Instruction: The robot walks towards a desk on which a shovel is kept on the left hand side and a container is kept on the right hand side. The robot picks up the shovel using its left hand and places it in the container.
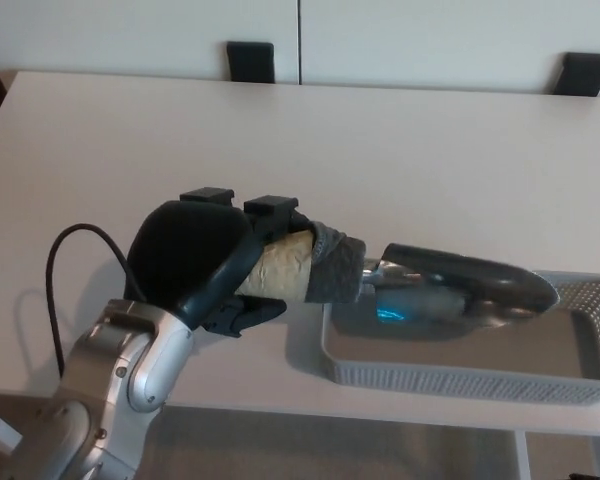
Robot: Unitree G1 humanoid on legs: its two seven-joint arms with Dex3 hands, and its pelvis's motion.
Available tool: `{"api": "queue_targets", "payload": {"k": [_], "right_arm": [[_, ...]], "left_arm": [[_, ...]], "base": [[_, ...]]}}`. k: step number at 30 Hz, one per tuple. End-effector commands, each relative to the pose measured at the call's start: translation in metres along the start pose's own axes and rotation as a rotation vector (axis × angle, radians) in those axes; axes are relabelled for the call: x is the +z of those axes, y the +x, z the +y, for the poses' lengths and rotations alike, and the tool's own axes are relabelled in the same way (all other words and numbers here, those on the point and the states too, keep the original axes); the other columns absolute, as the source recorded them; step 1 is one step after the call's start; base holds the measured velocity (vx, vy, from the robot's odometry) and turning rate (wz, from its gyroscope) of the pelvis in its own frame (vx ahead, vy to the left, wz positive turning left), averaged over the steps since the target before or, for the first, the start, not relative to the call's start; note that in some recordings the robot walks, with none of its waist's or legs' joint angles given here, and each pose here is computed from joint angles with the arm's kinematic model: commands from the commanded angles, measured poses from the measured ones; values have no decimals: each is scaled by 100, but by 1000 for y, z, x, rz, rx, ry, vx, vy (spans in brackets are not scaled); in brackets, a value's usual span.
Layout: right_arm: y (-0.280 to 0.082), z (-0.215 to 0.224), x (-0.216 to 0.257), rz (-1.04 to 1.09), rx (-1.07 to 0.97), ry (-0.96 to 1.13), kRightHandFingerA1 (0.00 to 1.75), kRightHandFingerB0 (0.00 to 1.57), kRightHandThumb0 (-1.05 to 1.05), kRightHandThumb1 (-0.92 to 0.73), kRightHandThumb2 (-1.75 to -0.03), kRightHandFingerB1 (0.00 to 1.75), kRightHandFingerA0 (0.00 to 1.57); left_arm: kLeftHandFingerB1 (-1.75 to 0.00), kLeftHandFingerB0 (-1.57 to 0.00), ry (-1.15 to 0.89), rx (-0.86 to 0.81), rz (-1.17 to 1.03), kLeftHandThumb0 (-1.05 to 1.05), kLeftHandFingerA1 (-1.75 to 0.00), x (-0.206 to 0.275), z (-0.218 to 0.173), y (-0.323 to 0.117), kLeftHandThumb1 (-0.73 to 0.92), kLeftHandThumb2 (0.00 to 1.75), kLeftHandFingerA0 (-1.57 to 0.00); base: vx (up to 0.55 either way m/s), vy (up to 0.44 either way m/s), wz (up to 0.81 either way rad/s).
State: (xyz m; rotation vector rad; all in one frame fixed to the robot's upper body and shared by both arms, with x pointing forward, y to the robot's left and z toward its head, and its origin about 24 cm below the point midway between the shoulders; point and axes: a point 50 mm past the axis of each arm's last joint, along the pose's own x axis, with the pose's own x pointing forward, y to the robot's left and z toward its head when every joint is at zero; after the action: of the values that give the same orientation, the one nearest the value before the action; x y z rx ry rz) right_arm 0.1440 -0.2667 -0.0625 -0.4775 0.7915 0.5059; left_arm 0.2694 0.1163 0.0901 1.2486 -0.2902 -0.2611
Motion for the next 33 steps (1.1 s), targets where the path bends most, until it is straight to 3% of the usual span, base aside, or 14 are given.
{"api": "queue_targets", "payload": {"k": [1, 2, 4, 7, 10, 13, 14, 15, 16, 17, 23, 24, 27, 33], "right_arm": [[-2, -6, 1, 0, -5, -44, 43, 24, -43, -74, -62, 35, 33], [-2, -6, 1, -1, -6, -46, 43, 24, -43, -74, -62, 35, 33], [-2, -6, 2, -6, -5, -42, 43, 23, -42, -73, -62, 35, 32], [-2, -6, 2, -8, -8, -34, 43, 24, -43, -73, -61, 35, 32], [-2, -7, 2, -6, -5, -51, 42, 24, -45, -73, -62, 35, 33], [-3, -8, 4, -12, -7, -64, 43, 24, -44, -74, -62, 35, 32], [-3, -9, 5, -14, -7, -63, 43, 24, -44, -74, -62, 35, 33], [-3, -9, 5, -16, -8, -66, 43, 24, -44, -74, -62, 35, 33], [-2, -9, 6, -20, -9, -65, 43, 24, -43, -74, -62, 35, 33], [-2, -10, 8, -20, -13, -71, 42, 25, -44, -73, -62, 35, 33], [-2, -14, 11, -27, -4, -68, 43, 21, -45, -74, -62, 34, 30], [-2, -14, 11, -24, 3, -66, 47, 20, -50, -65, -77, 42, 25], [-2, -13, 12, -25, 4, -75, 44, 22, -44, -73, -62, 35, 30], [-2, -12, 10, -16, 7, -65, 43, 23, -44, -73, -62, 35, 30]], "left_arm": [[-70, -70, 56, 25, -87, -43, -143, 8, 2, 3, 62, 82, -99], [-62, -75, 58, 26, -91, -34, -157, 9, 1, 4, 74, 66, -85], [-60, -78, 60, 22, -93, -32, -155, 11, -1, 4, 76, 62, -87], [-80, -70, 61, 2, -110, -32, -166, 17, -5, 6, 76, 64, -77], [-58, -79, 89, 7, -140, -33, -163, 24, -10, 6, 73, 65, -82], [-46, -62, 52, -85, -137, -32, -158, 31, -15, 8, 78, 67, -78], [-39, -47, 42, -113, -133, -41, -129, 32, -16, 9, 73, 62, -70], [-42, -14, 50, -188, -124, -63, -71, 35, -17, 9, 55, 86, -41], [-26, -2, 57, -231, -119, -71, -36, 36, -17, 10, 50, 88, -3], [-16, 0, 63, -270, -124, -80, -10, 38, -17, 10, 52, 90, 0], [-4, 0, 108, -325, -134, -101, 0, 41, -13, 11, 67, 102, 0], [-4, 0, 106, -325, -137, -102, 0, 42, -12, 10, 69, 104, 0], [-3, 0, 122, -331, -139, -104, 0, 42, -9, 9, 71, 107, 0], [-3, 0, 146, -318, -156, -105, 0, 41, 3, 9, 73, 109, 0]], "base": [[0, 0, 0], [0, 0, 0], [0, 0, 0], [0, 0, 0], [0, 0, 0], [0, 0, 0], [0, 0, 0], [0, 0, 0], [0, 0, 0], [0, 0, 0], [0, 0, 0], [0, 0, 0], [0, 0, 0], [0, 0, 0]]}}
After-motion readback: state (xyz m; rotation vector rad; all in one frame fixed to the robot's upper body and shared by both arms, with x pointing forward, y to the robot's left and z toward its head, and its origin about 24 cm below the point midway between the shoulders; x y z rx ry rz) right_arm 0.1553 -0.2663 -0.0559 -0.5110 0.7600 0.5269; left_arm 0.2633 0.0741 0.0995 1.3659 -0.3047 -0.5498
